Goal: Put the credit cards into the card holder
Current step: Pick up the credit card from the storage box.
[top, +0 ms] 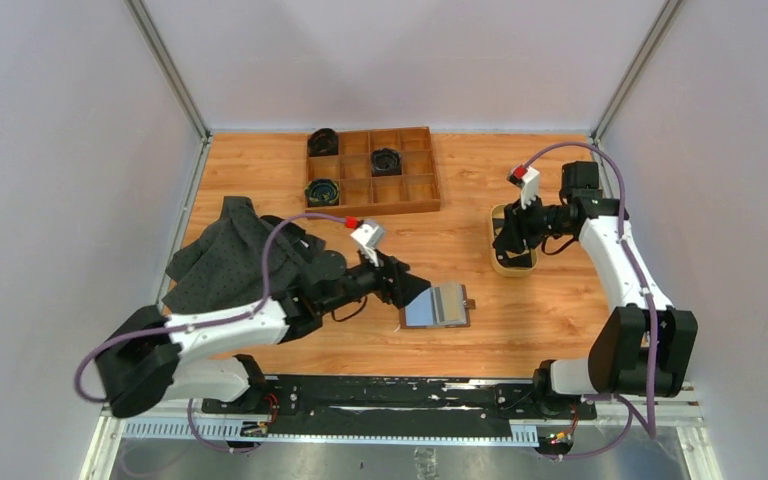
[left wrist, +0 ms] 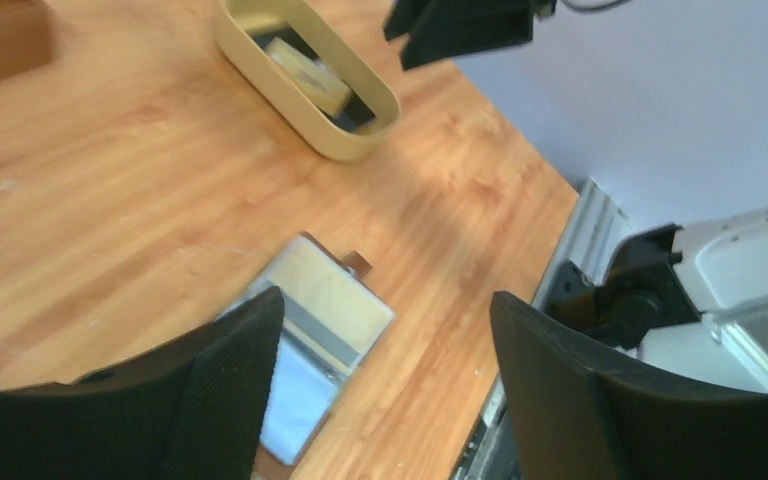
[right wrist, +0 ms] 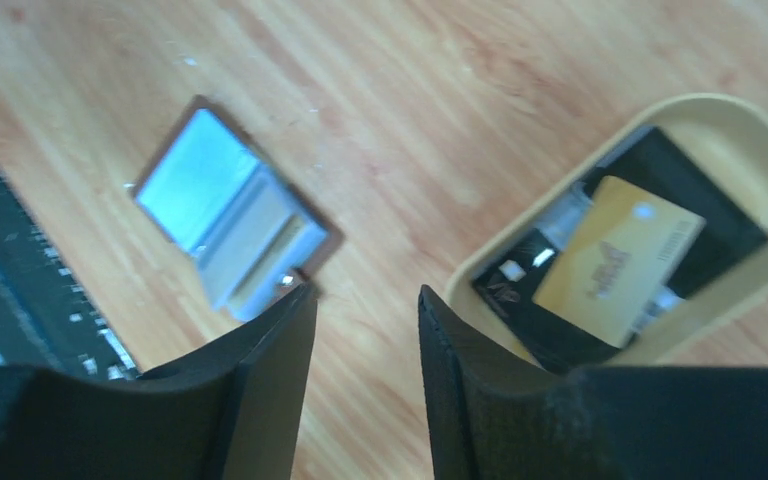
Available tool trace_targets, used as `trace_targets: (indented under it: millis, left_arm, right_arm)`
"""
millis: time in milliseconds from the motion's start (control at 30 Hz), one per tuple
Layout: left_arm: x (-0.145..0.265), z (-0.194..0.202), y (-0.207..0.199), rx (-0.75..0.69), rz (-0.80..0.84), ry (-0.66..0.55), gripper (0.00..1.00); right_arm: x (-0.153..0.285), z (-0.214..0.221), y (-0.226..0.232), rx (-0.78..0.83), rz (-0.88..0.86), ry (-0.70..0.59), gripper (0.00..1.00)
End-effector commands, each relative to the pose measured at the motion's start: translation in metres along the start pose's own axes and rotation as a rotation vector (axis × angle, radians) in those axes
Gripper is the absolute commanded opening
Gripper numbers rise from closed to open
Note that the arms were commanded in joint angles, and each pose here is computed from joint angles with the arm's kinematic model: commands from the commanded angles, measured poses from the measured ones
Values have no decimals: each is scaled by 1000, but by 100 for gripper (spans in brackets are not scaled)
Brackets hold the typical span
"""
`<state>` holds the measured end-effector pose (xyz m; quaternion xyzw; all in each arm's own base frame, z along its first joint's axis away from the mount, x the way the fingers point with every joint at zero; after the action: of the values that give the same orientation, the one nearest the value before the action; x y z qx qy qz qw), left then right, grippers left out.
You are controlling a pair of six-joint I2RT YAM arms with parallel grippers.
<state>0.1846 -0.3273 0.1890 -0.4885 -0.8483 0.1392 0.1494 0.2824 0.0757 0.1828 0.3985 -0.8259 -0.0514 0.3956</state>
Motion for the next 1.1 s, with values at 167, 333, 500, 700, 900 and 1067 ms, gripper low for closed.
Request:
trace_targets:
  millis: [167,333,500,700,900,1067]
  left_arm:
    - [90,-27,61,-293,-382,-177,100]
    - [108,-24,66,-238,-413,-244,100]
    - [109,-12,70,-179,-429,-234,100]
    - [111,1,77,-115,-460,-227,100]
    - [113,12,84,-55,-490,-235,100]
    - [115,16,90,-21,-505,-248,100]
  right_arm:
    - [1,6,-72,8,327,107,59]
    - [-11,10,-100,-6,406,180,67]
    - [-24,9,-118,-21,419,224,67]
    - [-31,6,-123,-31,410,231,67]
    - [-36,10,-125,-38,400,245,67]
    - [-37,11,-125,-38,397,247,67]
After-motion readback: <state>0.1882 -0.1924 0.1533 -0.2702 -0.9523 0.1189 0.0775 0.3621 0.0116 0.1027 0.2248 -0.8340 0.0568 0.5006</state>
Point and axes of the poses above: each gripper's point midway between its finger pads, its own x axis back along the fingers, its own y axis along the line the jaws close on, z = x × y, the point moved 3 cm from there along x, back along the fingers, and after that the axes turned 10 degrees about -x, right-handed, at the moved point
